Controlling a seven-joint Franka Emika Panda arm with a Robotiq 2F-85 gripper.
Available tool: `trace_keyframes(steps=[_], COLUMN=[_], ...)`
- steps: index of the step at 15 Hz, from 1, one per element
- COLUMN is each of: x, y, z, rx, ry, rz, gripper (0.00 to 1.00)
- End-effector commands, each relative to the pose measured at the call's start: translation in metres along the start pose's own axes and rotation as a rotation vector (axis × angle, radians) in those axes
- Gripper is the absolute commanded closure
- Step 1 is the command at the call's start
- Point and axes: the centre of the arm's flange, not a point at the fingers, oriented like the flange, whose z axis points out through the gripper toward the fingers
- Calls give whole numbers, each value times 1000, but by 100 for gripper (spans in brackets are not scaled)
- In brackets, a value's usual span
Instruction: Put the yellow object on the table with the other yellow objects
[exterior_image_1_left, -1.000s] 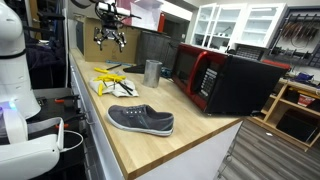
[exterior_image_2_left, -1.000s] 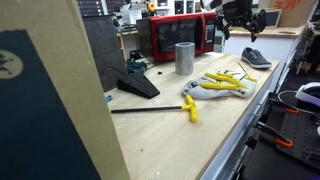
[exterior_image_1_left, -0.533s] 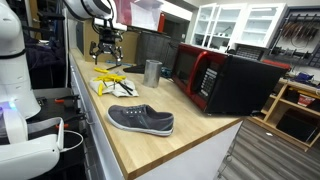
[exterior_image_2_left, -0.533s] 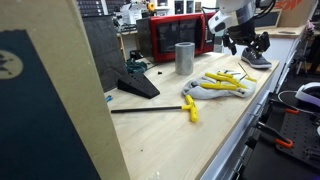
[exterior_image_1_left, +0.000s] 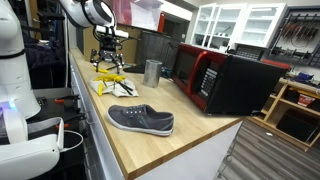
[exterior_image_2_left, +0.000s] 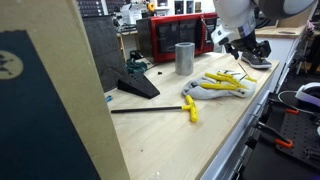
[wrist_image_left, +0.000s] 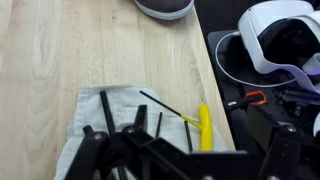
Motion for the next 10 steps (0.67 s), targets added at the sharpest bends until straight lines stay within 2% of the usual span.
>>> trace_keyframes(steps=[1,10], x=[1,8], y=[1,0], z=[12,12], rx=[-29,-14], ry=[-34,-40], rz=[-27,-50], gripper=[0,0])
